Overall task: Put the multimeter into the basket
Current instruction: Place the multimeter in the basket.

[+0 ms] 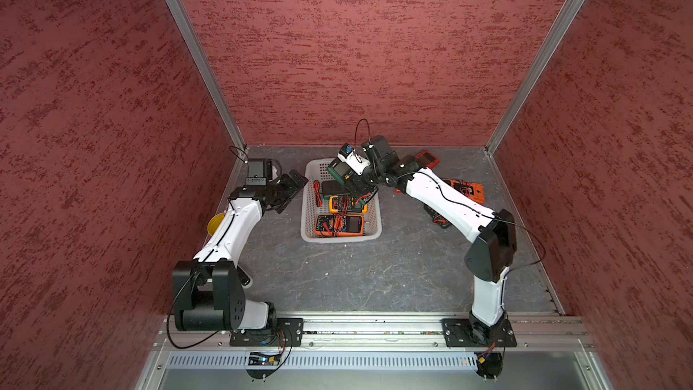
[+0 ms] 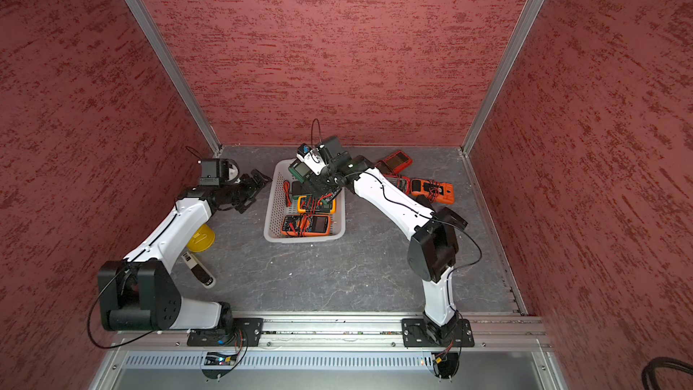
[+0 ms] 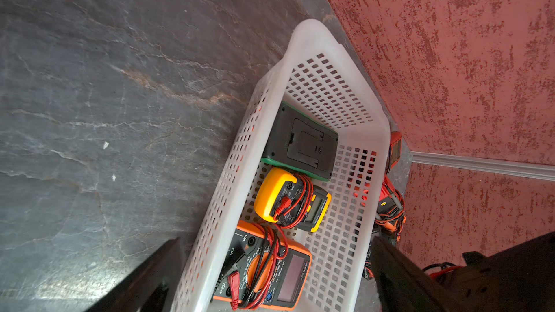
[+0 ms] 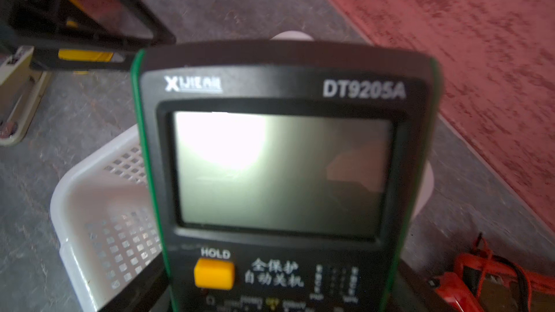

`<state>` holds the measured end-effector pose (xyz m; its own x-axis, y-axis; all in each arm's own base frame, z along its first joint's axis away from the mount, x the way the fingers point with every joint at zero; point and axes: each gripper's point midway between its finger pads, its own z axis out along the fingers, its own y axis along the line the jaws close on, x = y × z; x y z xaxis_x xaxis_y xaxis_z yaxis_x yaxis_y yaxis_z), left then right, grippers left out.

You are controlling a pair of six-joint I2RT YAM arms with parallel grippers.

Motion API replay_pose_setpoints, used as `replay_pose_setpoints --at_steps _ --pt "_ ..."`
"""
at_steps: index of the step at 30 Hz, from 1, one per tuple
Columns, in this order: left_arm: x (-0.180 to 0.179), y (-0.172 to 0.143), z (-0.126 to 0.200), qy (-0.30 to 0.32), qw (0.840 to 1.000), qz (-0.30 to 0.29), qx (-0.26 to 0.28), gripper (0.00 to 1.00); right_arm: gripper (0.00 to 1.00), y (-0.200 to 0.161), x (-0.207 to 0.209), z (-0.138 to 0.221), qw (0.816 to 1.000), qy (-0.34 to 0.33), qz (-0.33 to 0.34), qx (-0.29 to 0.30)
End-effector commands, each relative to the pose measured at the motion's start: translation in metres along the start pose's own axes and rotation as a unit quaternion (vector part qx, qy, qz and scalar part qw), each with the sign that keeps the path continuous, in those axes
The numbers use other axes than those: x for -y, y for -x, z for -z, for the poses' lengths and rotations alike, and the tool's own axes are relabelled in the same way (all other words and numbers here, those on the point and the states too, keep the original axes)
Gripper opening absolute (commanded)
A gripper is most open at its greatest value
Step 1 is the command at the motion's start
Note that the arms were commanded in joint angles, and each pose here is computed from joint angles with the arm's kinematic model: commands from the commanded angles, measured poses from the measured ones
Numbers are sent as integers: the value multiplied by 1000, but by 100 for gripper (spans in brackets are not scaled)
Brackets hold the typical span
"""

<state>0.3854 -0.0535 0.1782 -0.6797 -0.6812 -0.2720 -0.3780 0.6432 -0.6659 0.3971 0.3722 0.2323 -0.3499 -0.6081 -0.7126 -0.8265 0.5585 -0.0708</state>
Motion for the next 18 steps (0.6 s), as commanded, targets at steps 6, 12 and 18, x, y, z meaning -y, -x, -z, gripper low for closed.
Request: replay_pose_setpoints --at_steps 6,12,18 --pt "-21 7 16 32 998 43 27 100 0 -17 -46 -17 992 62 98 -54" --pt "-29 15 24 34 997 57 42 100 0 -39 -65 -38 981 62 158 -98" --pt "-31 18 26 33 997 60 45 100 0 -61 -78 -58 970 72 191 -134"
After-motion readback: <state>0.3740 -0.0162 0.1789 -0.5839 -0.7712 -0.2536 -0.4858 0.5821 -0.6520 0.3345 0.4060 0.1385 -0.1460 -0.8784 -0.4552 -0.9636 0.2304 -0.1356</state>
